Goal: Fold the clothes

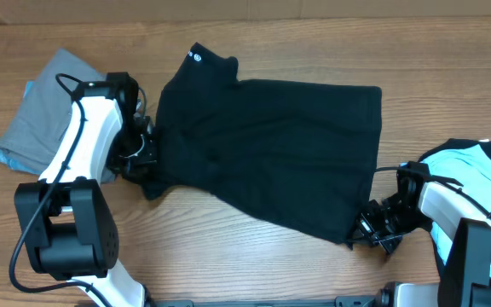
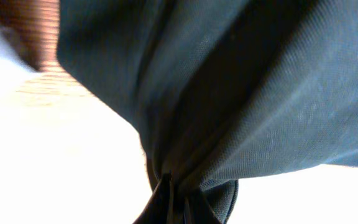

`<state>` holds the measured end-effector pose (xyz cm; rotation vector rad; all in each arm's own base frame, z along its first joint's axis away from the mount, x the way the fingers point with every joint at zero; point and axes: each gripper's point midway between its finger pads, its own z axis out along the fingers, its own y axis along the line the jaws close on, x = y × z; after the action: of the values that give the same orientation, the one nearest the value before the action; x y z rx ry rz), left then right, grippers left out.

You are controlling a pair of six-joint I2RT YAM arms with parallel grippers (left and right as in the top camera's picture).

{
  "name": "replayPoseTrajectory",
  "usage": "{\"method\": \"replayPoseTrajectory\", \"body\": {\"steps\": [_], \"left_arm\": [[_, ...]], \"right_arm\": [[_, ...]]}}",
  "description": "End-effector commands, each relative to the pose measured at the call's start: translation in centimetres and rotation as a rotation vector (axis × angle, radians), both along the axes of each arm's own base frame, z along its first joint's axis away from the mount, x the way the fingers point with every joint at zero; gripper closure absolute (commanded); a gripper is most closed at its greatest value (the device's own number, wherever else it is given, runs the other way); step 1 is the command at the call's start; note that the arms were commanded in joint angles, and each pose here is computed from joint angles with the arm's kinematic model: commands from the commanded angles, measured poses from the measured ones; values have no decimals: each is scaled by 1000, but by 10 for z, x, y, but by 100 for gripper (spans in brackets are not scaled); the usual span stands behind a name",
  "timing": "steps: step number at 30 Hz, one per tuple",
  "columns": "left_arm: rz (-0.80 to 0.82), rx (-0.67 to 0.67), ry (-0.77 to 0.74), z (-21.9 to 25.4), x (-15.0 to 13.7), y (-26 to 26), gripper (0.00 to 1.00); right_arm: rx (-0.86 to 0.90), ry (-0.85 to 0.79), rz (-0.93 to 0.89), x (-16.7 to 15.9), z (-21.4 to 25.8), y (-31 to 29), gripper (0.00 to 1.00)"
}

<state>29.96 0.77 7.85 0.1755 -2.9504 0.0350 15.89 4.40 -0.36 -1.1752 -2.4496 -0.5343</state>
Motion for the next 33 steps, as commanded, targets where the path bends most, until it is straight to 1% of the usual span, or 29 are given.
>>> {"method": "replayPoseTrajectory", "body": {"steps": [1,5,7,8,9,10,11,12,14,15,17,19,20,21,23,24,26,27,28,30,31,33], "left_arm": [[-9,103,-22,22,4,26,96],[29,152,44,28,-13,40,96],[54,159,76,30,-21,43,92],[57,159,88,30,-24,43,86],[60,155,99,31,-26,42,78],[60,153,107,32,-28,42,69],[60,142,117,32,-31,39,61],[61,126,124,32,-32,36,57],[61,124,131,33,-34,36,53],[61,124,137,33,-35,36,52],[61,124,134,34,-34,36,52],[62,122,124,35,-32,35,53],[67,105,108,34,-28,32,54],[70,46,69,31,-19,23,56],[51,-55,4,28,-3,6,59],[40,-125,-48,28,9,-6,60],[18,-205,-113,29,24,-22,64],[1,-244,-149,30,32,-31,66],[-20,-274,-177,31,39,-41,67],[-60,-299,-207,32,45,-52,68],[-82,-305,-220,32,48,-59,68],[-120,-308,-226,32,48,-68,67]], "right_arm": [[-203,24,-31,5,-3,-45,96],[-325,99,-31,-4,8,-75,96],[-339,86,-42,1,10,-80,96],[-340,77,-40,3,10,-81,96],[-340,67,-32,5,11,-82,92],[-340,59,-24,7,11,-83,86],[-345,54,-25,9,12,-84,82],[-346,44,-27,13,14,-85,80],[-346,14,-26,23,19,-87,80],[-336,-13,-8,29,23,-87,79],[-333,-43,5,40,32,-89,74],[-337,-71,0,50,40,-92,73],[-317,-116,5,61,45,-90,73],[-232,-256,62,87,53,-79,74],[-128,-407,90,114,62,-62,73],[-97,-477,98,128,65,-54,73],[-103,-552,128,145,66,-44,75],[-111,-602,155,157,67,-38,78],[-140,-653,177,170,65,-34,79],[-211,-691,165,188,61,-36,83],[-263,-726,148,204,58,-38,86],[-285,-763,134,220,53,-38,86]]}}
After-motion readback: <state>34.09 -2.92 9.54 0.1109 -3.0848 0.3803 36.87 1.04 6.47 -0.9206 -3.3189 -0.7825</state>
